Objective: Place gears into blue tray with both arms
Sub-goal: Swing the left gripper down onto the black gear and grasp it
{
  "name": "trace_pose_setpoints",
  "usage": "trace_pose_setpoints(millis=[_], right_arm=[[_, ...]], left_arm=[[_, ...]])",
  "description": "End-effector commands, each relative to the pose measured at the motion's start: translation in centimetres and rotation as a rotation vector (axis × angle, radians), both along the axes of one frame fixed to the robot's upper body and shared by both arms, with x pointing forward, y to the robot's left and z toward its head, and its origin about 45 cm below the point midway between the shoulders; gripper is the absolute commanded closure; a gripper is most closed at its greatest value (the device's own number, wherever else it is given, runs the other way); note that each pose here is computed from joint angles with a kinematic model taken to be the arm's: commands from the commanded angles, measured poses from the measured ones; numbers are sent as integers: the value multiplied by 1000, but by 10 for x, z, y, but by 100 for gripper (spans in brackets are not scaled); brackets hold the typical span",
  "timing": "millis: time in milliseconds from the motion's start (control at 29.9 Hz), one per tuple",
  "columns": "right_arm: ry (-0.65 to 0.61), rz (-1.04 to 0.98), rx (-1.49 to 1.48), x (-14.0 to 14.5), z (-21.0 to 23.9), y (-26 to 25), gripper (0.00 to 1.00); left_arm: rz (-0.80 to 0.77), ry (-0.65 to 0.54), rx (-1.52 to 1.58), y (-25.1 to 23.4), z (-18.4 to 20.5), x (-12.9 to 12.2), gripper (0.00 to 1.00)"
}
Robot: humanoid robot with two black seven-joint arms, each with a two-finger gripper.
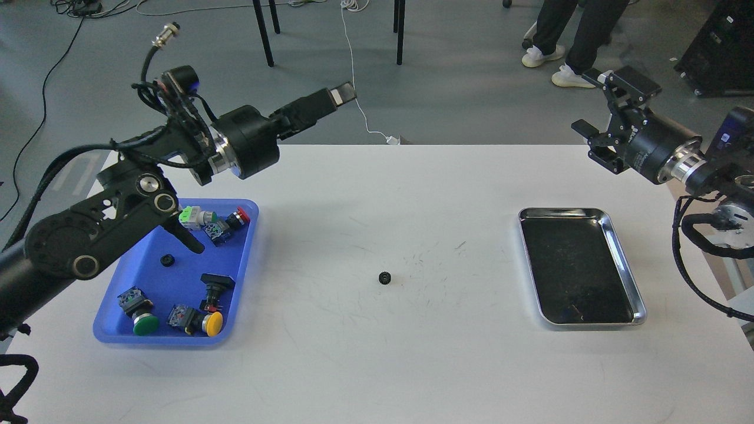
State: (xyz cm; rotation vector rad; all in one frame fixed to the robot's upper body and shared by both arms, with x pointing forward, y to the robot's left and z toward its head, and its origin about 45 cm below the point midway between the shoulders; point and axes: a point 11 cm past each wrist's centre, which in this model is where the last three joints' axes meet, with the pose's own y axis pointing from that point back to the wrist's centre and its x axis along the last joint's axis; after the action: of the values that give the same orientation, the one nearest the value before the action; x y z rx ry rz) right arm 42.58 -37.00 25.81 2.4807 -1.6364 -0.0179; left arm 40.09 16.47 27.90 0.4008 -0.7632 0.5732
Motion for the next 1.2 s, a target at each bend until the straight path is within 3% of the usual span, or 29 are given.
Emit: trace_pose_setpoints(millis=[0,201,334,535,702,1003,1170], right_arm=[[35,-49,18,-9,-19,-15,3],[58,-88,109,-28,-41,-19,3],[69,-146,194,-30,-42,-23,3],[70,-135,241,-32,-40,-13,3],[50,-123,262,-32,-30,-9,3],[105,-116,291,-71,-49,-25,1],[121,-141,330,-75,-55,-27,1]], left_arm=[[-94,-94,195,-23,-26,-13,5],[-291,-316,501,-59,-77,-47,11],[-385,-367,608,-71,-104,-63,21],[-395,-298,673,-64,-140,-67,29],[-393,-302,665,-64,-142,-69,36],[-427,-260,613,-90,-159,-92,36],[-401,-240,638,-86,-168,-87,36]])
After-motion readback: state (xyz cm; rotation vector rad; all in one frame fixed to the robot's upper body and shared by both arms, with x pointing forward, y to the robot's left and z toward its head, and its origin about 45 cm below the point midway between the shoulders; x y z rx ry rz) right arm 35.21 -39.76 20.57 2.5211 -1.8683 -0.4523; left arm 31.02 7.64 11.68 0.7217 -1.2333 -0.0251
